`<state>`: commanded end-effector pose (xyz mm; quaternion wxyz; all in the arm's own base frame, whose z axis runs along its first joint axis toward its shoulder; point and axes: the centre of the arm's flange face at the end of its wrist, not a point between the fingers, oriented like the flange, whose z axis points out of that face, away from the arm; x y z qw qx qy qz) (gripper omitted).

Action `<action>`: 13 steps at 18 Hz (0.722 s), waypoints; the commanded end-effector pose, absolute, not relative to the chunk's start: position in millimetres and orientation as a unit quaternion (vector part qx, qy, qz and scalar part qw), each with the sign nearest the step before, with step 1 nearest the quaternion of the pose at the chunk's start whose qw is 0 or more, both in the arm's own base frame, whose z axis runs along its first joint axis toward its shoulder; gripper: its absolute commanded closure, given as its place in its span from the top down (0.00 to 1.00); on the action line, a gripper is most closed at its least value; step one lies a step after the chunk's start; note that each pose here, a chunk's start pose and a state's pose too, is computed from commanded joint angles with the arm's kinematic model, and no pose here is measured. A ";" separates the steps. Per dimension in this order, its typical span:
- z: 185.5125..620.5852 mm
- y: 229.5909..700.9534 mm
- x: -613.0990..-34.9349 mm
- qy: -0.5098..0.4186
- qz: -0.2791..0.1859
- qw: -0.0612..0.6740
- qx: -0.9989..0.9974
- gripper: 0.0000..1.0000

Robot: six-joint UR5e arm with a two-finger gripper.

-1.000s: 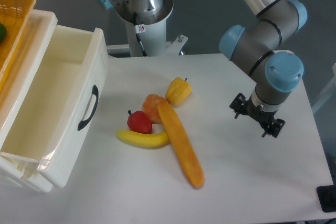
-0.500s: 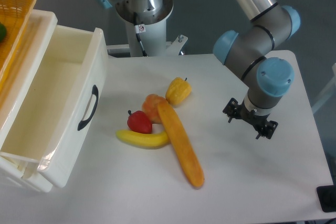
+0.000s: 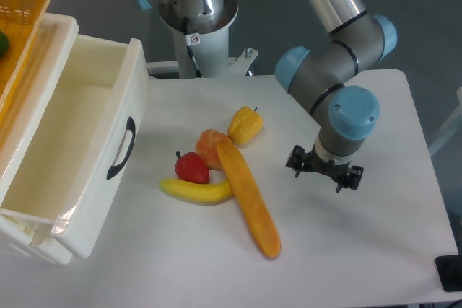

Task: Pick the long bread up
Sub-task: 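Move the open gripper over the long orange bread loaf, then lower the gripper and close it around the bread's middle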

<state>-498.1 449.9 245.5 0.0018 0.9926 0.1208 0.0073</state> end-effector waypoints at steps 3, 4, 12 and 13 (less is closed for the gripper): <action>248.8 465.1 -485.7 0.159 0.005 -0.001 0.987 1.00; 248.9 471.1 -480.1 0.179 0.005 -0.002 0.984 1.00; 233.2 503.9 -450.5 0.289 0.037 -0.011 0.957 1.00; 230.1 510.3 -443.8 0.291 0.039 -0.008 0.956 1.00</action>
